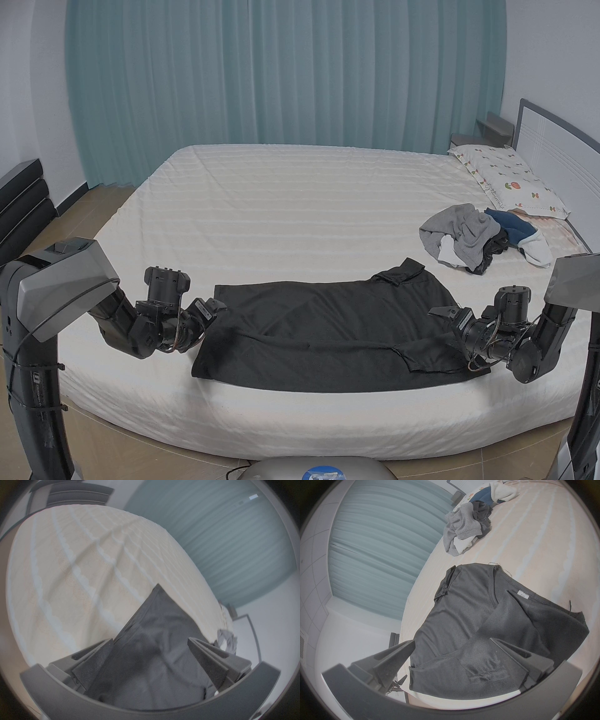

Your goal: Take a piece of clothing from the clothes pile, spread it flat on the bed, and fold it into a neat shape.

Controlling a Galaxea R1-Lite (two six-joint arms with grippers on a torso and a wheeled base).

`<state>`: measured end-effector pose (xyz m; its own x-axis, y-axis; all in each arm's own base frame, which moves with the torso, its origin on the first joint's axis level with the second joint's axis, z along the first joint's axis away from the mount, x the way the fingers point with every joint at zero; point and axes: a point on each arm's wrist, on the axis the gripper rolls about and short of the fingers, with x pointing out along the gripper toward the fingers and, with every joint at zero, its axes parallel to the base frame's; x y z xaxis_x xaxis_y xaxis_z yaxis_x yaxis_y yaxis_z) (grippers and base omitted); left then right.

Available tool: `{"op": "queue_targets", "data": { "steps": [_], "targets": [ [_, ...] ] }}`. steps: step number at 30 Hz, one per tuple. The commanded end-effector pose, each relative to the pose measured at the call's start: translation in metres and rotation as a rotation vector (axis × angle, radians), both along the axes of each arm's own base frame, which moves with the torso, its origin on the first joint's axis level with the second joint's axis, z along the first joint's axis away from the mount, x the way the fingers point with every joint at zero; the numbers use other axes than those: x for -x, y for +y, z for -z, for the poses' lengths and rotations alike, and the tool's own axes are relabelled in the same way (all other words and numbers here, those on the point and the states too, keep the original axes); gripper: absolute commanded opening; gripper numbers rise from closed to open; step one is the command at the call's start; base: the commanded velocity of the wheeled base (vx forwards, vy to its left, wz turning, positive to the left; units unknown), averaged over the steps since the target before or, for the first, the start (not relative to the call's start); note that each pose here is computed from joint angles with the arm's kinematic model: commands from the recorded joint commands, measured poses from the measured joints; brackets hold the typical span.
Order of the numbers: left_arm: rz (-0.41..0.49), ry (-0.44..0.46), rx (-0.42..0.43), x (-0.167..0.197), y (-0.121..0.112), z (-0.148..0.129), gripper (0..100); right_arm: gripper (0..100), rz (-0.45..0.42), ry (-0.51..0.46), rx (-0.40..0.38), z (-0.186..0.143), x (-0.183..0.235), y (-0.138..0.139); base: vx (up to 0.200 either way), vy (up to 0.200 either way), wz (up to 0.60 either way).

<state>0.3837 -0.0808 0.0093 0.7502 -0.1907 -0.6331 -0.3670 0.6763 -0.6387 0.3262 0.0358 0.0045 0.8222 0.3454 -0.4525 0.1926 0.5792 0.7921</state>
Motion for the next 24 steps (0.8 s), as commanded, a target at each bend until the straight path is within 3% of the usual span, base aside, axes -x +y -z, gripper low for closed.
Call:
{"op": "queue_targets", "data": {
  "steps": [1, 7, 21, 22, 24],
  "targets": [
    [0.112, 0.05, -0.047, 0.024, 0.016, 0.005, 100, 100, 0.007, 0.0, 0.001, -0.001, 0.001, -0.003, 0.0, 0.0, 0.0],
    [0.174, 0.062, -0.105, 0.029, 0.016, 0.012, 100, 100, 0.002, 0.008, 0.002, 0.001, 0.003, -0.002, 0.0, 0.0, 0.0],
    [0.207, 0.056, -0.109, 0.037, 0.009, 0.024, 100, 100, -0.002, 0.012, 0.0, 0.001, 0.003, -0.001, 0.0, 0.0, 0.0],
    [0.211, 0.058, -0.112, 0.038, 0.008, 0.025, 0, 100, -0.002, 0.011, 0.0, 0.001, 0.003, -0.001, 0.0, 0.0, 0.0],
    [0.232, 0.071, -0.143, 0.042, 0.01, 0.027, 0, 100, -0.002, 0.011, 0.0, 0.001, 0.003, -0.001, 0.0, 0.0, 0.0]
  ]
}}
